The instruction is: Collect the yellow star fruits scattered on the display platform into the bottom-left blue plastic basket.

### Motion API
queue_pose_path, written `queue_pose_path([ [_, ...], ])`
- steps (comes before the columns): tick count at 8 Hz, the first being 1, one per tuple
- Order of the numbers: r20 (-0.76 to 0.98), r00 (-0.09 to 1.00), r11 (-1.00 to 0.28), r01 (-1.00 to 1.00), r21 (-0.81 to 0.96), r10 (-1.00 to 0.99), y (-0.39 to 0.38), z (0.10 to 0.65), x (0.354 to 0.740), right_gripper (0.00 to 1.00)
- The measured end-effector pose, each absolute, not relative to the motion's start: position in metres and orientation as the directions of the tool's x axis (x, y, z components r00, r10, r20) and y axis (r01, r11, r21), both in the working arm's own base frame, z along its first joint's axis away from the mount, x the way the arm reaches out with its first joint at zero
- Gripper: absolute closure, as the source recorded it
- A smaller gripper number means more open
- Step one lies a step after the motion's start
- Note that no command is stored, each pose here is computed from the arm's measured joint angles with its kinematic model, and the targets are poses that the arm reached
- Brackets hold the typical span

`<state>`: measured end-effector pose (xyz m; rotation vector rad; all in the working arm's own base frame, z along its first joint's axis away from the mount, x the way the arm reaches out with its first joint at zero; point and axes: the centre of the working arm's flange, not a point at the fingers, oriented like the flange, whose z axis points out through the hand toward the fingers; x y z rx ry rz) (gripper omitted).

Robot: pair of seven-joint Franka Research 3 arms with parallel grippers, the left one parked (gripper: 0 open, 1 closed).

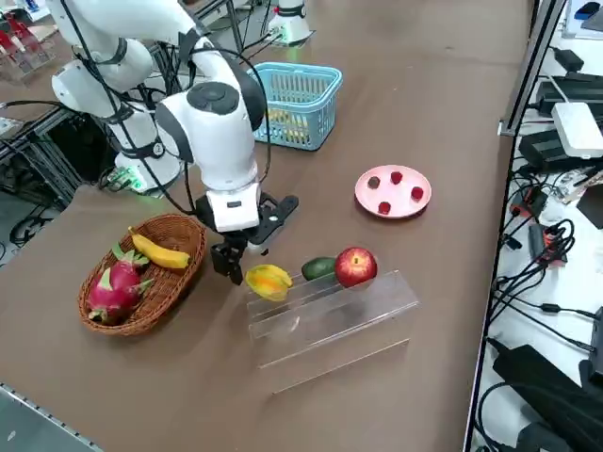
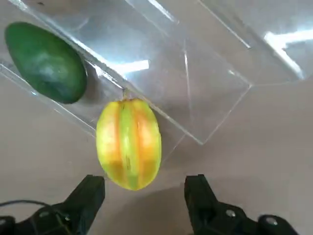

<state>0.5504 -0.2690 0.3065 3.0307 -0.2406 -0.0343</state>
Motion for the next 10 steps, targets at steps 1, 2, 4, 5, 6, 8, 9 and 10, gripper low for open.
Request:
queue_pose_path([
  [1, -0.010, 0.985, -0.982, -0.168, 0.088, -0.170, -0.267, 0.302, 0.548, 0.00],
  [2, -0.003, 0.983, -0.981, -0.182, 0.073, -0.183, -0.266, 0.298, 0.547, 0.01],
  [4, 0.005, 0.981, -0.979, -0.192, 0.065, -0.192, -0.266, 0.287, 0.548, 0.01],
  [5, 0.006, 0.981, -0.979, -0.192, 0.066, -0.192, -0.267, 0.281, 0.549, 0.03],
  [6, 0.004, 0.982, -0.980, -0.189, 0.067, -0.189, -0.267, 0.277, 0.549, 0.03],
  [8, 0.001, 0.983, -0.980, -0.185, 0.066, -0.186, -0.268, 0.275, 0.548, 0.06],
  [9, 0.001, 0.983, -0.980, -0.185, 0.066, -0.186, -0.268, 0.275, 0.548, 0.16],
  [10, 0.001, 0.982, -0.980, -0.186, 0.066, -0.186, -0.268, 0.275, 0.548, 0.21],
])
